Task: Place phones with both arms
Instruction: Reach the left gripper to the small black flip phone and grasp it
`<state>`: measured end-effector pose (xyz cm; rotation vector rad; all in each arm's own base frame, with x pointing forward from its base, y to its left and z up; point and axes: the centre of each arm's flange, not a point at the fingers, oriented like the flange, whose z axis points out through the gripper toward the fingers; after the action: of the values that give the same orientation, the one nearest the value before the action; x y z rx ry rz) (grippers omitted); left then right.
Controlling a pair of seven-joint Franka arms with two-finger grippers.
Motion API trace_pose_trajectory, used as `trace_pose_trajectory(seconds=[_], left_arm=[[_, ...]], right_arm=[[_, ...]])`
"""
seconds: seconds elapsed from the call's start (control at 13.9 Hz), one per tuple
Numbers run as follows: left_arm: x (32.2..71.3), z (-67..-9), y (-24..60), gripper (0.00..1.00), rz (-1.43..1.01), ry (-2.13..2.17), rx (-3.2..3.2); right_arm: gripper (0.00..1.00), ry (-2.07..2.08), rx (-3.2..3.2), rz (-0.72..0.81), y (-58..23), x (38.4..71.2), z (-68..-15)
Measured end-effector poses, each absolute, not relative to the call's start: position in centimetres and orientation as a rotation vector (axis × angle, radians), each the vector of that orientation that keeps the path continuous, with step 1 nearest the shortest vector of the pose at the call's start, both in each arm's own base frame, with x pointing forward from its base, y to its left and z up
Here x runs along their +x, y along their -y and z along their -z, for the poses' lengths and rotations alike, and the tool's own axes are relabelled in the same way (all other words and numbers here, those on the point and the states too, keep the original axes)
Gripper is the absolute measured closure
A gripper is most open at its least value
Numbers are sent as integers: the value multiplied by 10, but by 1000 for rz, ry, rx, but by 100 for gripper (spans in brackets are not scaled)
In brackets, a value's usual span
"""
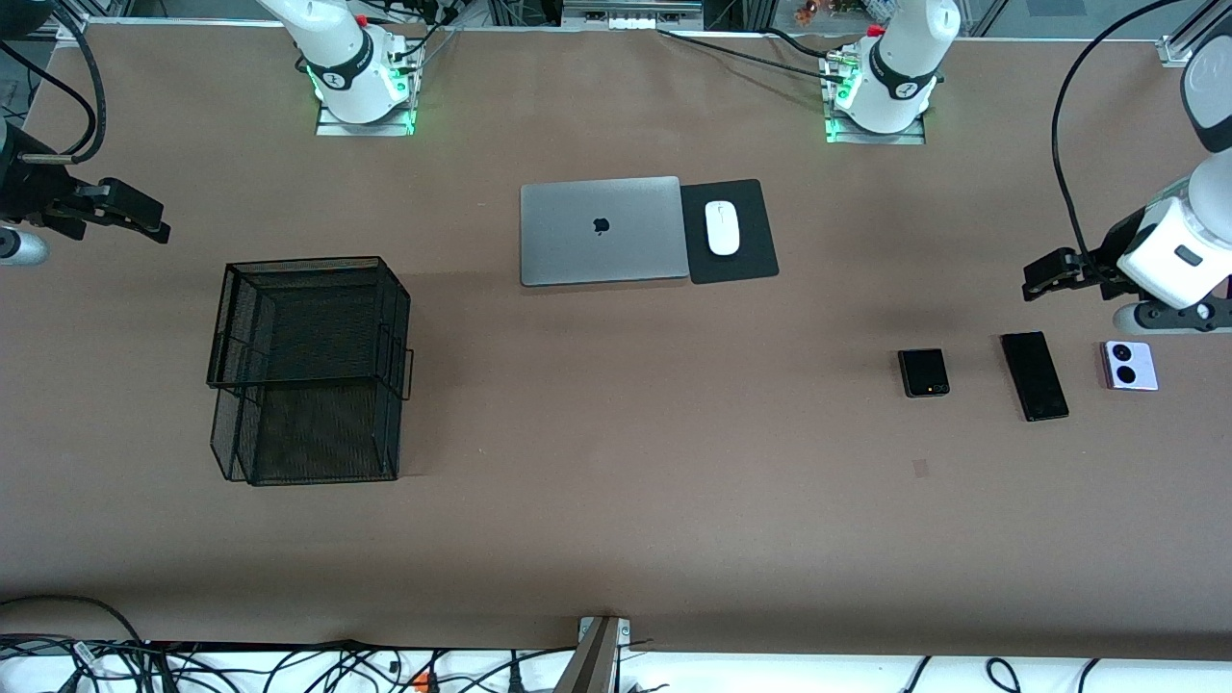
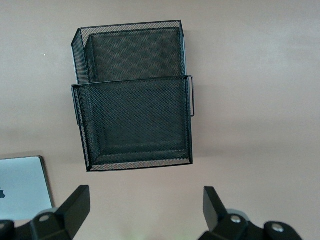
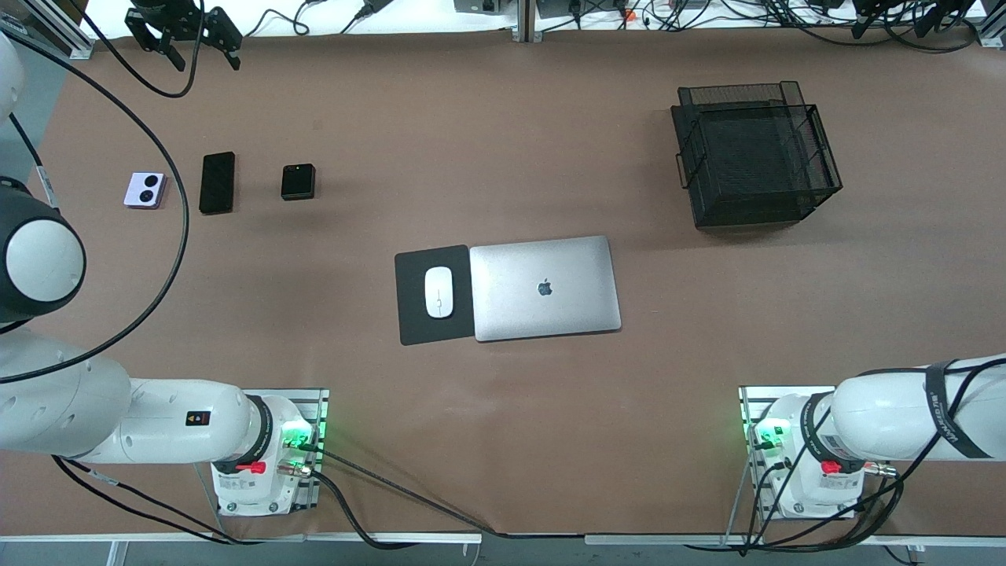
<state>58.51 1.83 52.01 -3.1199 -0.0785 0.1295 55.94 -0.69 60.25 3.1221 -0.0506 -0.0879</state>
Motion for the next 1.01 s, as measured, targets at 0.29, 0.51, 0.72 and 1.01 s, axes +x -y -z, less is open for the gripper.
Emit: trace_pose_trajectory(seconds=[0.29,0.51,0.72,1.01], left_arm=[[611,-441,-26,0,-228,95,-3112],[630,-362,-26,0,-175,89,-3115],[629,-307,-26,0,-92,85,-3119],[612,-240,-24,0,33,77,-3122]], right_arm=[[0,51,3122,86,7,559,-603],[0,51,3122,85,7,559,-603],[0,51,3122,85,7,559,-603],[0,51,3122,85,7,559,-603]])
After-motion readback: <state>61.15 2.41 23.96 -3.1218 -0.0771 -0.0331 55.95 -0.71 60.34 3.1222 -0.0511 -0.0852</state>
